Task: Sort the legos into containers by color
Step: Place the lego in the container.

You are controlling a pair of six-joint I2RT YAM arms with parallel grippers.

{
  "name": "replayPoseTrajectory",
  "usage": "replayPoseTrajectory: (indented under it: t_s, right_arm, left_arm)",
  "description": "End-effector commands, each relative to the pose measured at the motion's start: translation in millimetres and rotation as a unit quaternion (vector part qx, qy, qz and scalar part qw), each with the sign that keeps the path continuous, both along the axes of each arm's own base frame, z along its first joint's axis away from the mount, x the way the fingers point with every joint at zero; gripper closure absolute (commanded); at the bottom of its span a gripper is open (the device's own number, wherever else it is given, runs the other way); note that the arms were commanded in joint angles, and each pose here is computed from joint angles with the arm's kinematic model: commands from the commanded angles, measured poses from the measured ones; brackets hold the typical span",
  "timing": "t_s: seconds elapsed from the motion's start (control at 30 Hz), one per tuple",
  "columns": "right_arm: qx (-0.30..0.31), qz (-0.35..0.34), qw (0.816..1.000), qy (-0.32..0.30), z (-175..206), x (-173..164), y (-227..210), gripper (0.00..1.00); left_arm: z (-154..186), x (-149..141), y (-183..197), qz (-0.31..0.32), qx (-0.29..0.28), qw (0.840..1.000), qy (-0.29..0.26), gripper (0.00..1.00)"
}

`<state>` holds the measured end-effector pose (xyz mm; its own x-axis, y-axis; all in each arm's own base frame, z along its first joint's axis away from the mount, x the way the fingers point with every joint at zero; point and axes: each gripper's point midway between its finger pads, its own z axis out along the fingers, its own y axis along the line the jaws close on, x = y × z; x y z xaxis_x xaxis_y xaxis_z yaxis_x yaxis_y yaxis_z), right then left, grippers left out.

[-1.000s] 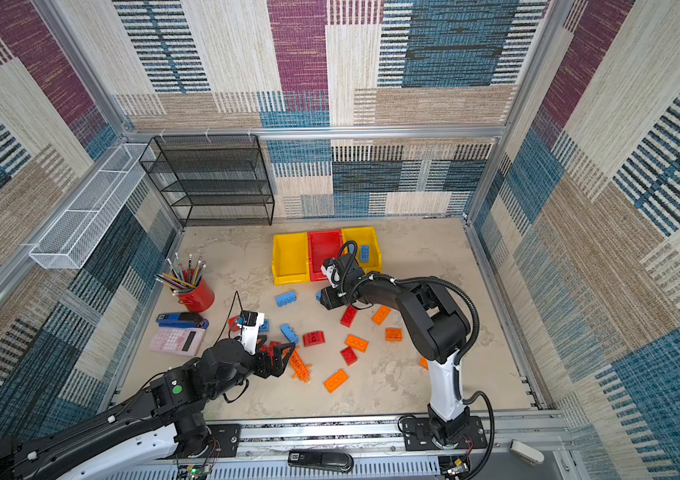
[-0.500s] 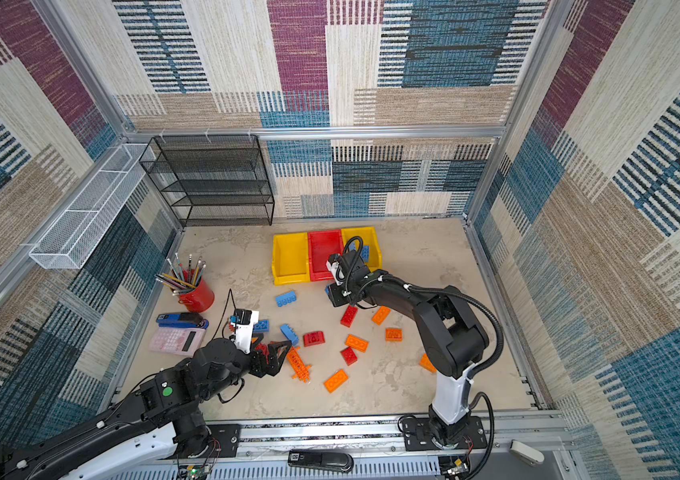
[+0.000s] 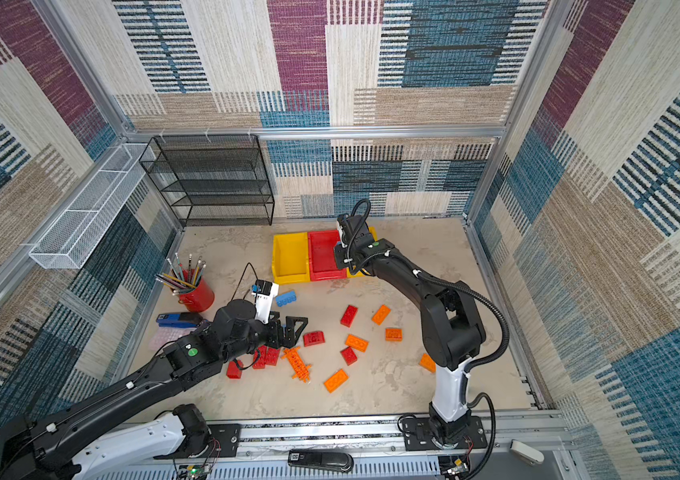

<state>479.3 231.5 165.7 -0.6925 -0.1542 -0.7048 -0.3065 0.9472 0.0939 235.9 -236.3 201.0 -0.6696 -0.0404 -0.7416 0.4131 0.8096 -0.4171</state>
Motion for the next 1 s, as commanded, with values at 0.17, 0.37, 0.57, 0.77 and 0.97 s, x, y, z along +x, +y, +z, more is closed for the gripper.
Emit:
replayPoseTrajectory:
  t_s: [0.17, 0.37, 0.57, 0.77, 0.97]
  right_arm:
    - [-0.010, -0.054, 0.998, 0.019, -25, 48, -35, 0.81]
    - [-0.022, -0.068, 0.997, 0.033, -46, 76, -46, 0.80]
    - [-0.026, -0.072, 0.996, 0.043, -63, 89, -48, 0.65]
    - [-0.016, -0.072, 0.997, 0.029, -52, 83, -49, 0.45]
    - [0.012, -0.053, 0.999, 0.004, -10, 52, -38, 0.45]
  left_arm:
    - [12, 18, 3, -0.012, -0.019, 1.000, -0.004, 0.01]
    - [11, 30, 14, 0.001, -0.014, 1.000, 0.005, 0.01]
    - [4, 37, 21, 0.012, -0.014, 1.000, 0.016, 0.01]
    - [1, 37, 28, 0.021, -0.010, 0.999, 0.023, 0.01]
    - [-4, 32, 43, 0.048, 0.005, 0.998, 0.031, 0.01]
